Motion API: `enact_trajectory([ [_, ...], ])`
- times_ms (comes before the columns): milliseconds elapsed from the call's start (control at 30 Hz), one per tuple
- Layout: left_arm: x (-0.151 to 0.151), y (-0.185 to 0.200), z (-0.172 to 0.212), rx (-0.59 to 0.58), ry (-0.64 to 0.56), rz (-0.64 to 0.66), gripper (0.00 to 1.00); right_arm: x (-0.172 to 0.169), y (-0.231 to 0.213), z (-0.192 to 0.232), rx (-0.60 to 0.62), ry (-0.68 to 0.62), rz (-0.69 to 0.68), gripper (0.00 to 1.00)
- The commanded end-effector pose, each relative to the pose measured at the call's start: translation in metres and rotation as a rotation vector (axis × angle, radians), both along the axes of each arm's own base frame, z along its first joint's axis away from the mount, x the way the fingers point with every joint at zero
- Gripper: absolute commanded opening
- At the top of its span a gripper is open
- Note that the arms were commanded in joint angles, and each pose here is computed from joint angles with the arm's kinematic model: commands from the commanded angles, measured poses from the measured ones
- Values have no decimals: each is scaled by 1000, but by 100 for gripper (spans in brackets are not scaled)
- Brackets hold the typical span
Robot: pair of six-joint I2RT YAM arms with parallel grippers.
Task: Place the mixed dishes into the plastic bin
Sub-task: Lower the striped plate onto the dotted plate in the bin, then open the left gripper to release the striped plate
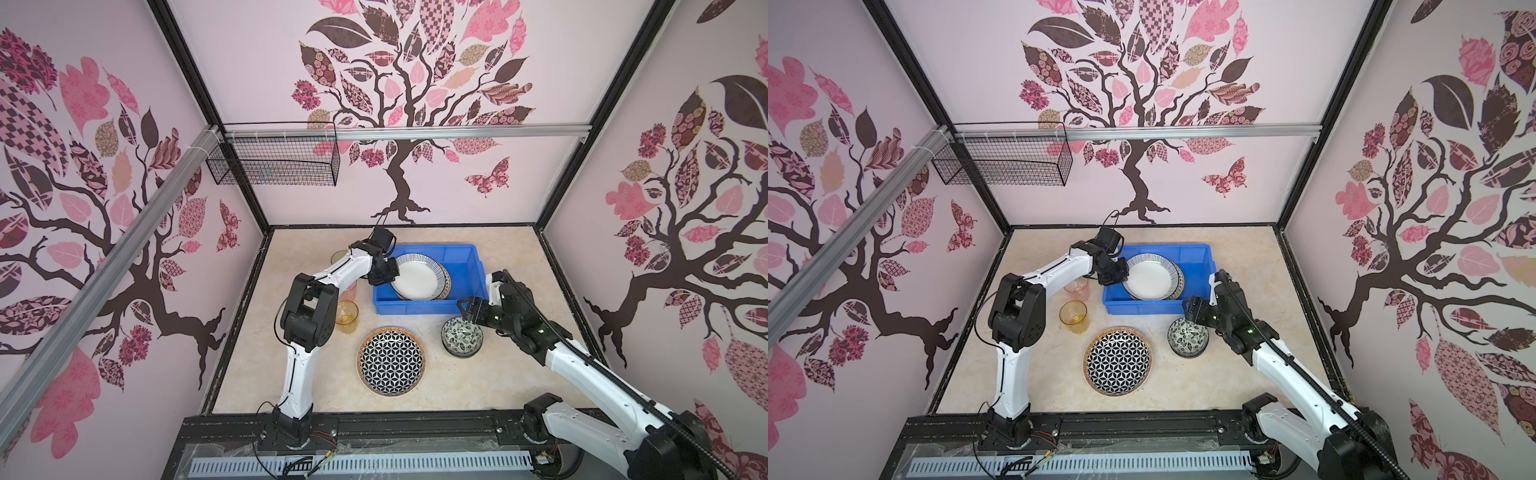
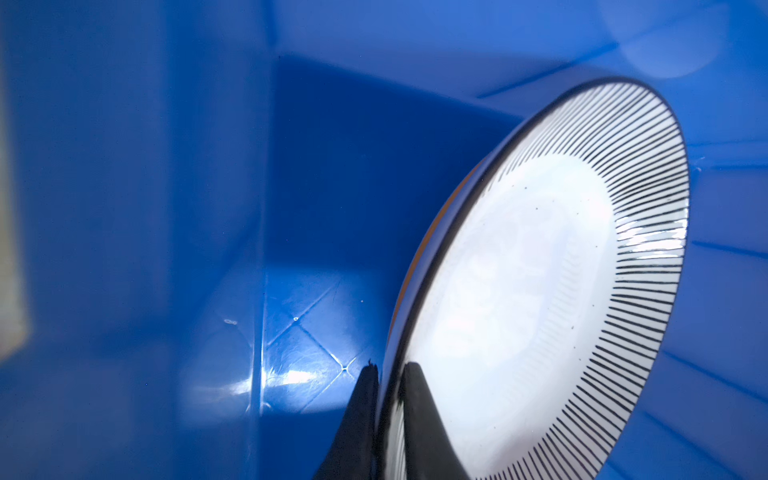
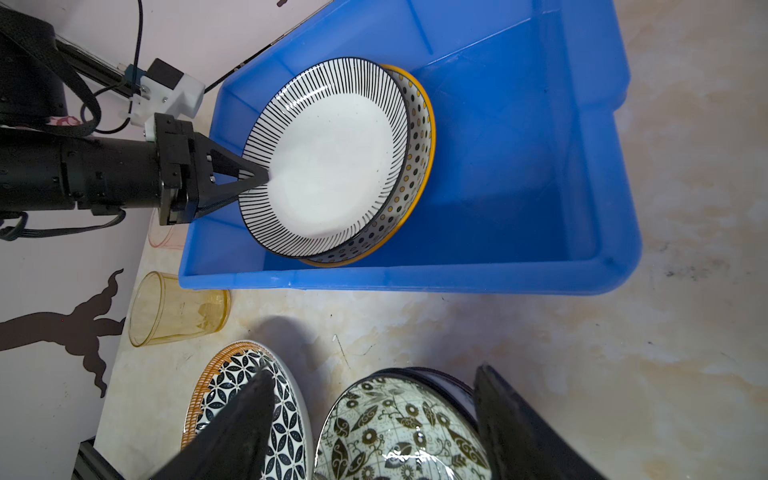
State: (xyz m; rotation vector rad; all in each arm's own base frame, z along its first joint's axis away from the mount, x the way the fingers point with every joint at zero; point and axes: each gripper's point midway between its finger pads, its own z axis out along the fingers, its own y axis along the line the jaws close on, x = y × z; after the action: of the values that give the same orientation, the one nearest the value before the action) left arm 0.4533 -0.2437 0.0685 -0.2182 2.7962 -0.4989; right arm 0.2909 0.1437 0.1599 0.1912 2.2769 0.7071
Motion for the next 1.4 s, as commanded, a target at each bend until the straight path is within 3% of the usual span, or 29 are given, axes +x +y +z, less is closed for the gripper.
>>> enact_trajectory([
  [0, -19, 7, -69, 79, 131, -5, 16, -1, -1, -1, 10, -1, -3, 78],
  [533, -17, -1, -71, 99, 134, -36, 18, -1, 1, -3, 13, -2, 12, 78],
  [967, -18, 20, -53, 222, 97, -35, 19, -2, 8, 1, 20, 8, 50, 78],
  [1367, -14, 27, -23, 233, 28, -27, 19, -4, 10, 8, 25, 0, 69, 78],
])
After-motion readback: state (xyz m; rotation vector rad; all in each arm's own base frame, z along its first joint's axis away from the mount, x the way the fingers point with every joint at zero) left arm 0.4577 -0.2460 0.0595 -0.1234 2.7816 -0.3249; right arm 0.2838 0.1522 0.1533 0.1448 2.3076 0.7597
